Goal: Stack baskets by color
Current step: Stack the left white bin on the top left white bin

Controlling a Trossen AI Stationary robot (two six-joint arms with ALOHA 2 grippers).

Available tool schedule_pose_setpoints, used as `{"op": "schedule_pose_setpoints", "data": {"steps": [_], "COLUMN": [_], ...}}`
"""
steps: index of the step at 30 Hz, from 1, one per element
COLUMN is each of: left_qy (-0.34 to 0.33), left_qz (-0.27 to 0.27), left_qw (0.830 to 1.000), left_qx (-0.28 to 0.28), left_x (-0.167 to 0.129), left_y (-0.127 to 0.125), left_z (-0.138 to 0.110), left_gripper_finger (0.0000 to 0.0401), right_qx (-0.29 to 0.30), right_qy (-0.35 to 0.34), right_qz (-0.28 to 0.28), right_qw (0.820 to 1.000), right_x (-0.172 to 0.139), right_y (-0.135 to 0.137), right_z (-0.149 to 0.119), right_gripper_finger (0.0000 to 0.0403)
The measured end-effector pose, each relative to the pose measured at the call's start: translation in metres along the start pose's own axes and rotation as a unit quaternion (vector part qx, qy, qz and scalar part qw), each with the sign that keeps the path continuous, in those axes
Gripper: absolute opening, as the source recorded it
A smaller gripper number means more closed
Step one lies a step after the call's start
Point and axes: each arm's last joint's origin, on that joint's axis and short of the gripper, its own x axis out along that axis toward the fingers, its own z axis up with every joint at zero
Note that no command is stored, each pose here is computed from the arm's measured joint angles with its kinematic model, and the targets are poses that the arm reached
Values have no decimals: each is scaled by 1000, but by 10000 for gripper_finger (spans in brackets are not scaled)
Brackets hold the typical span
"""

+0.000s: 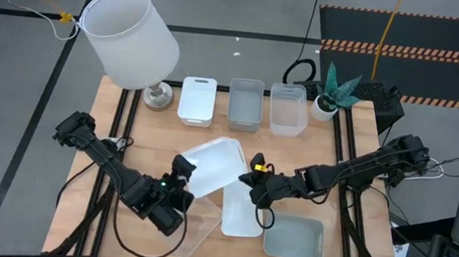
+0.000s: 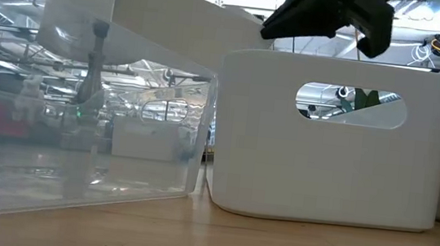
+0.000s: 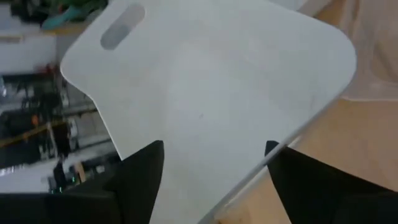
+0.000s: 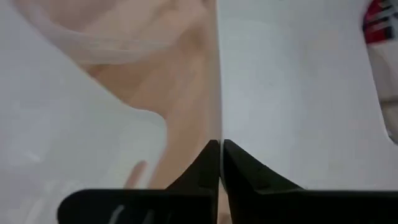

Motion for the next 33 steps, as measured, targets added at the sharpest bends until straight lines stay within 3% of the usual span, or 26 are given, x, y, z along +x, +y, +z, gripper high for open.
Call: {"op": "schedule_pose_setpoints", "data": {"steps": [6,10,15,18,21,27,33], "left_qy": [29,35,14,1,-12,-29,-58], "left_qz": [16,17,-29,0,9,12,56], "left_qw": [997,996,999,995,993,999,989], "left_qx": [-70,-82,7,95,117,-15,-122], "left_x": [-2,-2,-4,-10,-15,-20,-32], "left_y": [-1,-1,-5,-9,-13,-17,-14], "left_z": [-9,-10,-5,-4,-2,0,3], "left_gripper_finger": [285,277,289,287,275,254,236], "right_qx": [24,34,43,50,53,96,143], "right_qy": [5,-17,-40,-42,-44,-55,-55], "right_qz": [-33,-9,26,33,32,22,12], "right_qw": [999,999,998,997,997,994,988], "right_x": [-9,-14,-15,-17,-19,-28,-29], "right_y": [-8,-8,-6,-7,-8,-17,-25], "right_z": [1,2,3,3,2,2,-2], "right_gripper_finger": [1,1,1,0,0,0,1]}}
